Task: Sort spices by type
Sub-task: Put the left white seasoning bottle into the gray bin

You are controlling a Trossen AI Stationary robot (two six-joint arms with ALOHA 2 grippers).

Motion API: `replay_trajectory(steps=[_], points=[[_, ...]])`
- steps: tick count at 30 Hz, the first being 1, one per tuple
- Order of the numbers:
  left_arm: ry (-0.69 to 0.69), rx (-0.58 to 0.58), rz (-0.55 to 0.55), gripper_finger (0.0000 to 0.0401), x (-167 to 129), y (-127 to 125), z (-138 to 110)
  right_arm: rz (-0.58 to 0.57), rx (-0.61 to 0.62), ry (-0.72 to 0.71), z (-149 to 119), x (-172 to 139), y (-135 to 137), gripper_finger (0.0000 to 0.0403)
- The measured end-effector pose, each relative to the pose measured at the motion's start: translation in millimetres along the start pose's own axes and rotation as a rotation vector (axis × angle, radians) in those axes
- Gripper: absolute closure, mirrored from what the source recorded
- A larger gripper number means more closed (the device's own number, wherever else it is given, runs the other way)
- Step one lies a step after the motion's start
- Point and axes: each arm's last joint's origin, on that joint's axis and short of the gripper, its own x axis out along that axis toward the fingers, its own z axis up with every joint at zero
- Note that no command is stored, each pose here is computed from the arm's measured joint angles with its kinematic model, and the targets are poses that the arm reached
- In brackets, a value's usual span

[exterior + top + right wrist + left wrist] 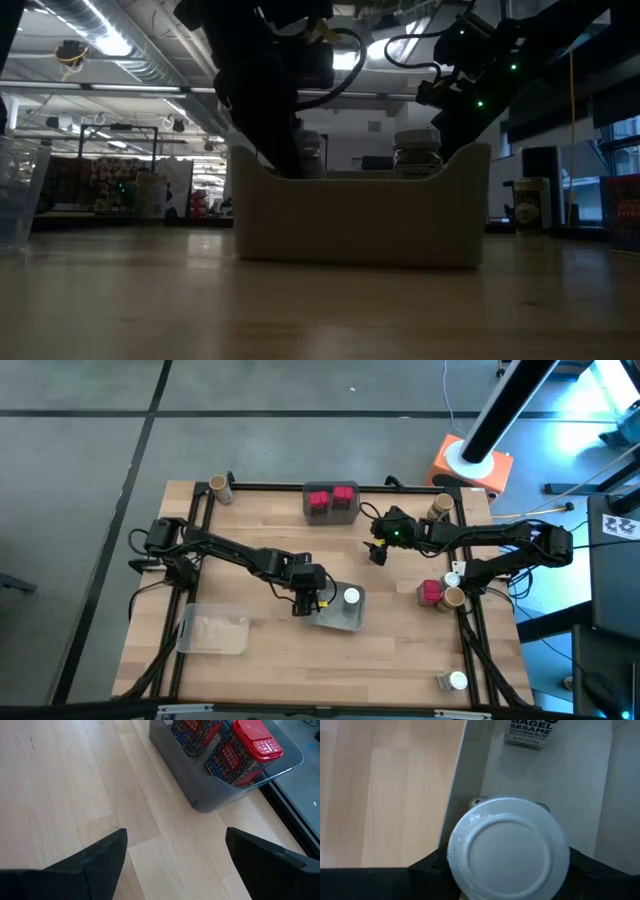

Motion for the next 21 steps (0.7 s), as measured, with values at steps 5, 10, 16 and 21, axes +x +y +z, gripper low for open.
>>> replay_trajectory(steps=[5, 10, 16, 21], points=[[0.003, -0.045, -0.003, 0.0199, 0, 6, 0, 0.000, 0.000, 0.000, 0, 0, 0, 0.0066], [0.008, -0.055, -0.060, 0.0164, 1, 9, 1, 0.000, 0.000, 0.000, 0, 0, 0, 0.0065], [0.007, -0.056, -0.080, 0.0143, -12, 10, 11, 0.000, 0.000, -0.001, 0, 0, 0, 0.0066], [0.046, -0.066, -0.069, 0.0147, -34, 15, 25, 0.000, 0.001, -0.001, 0, 0, 0, 0.0065]])
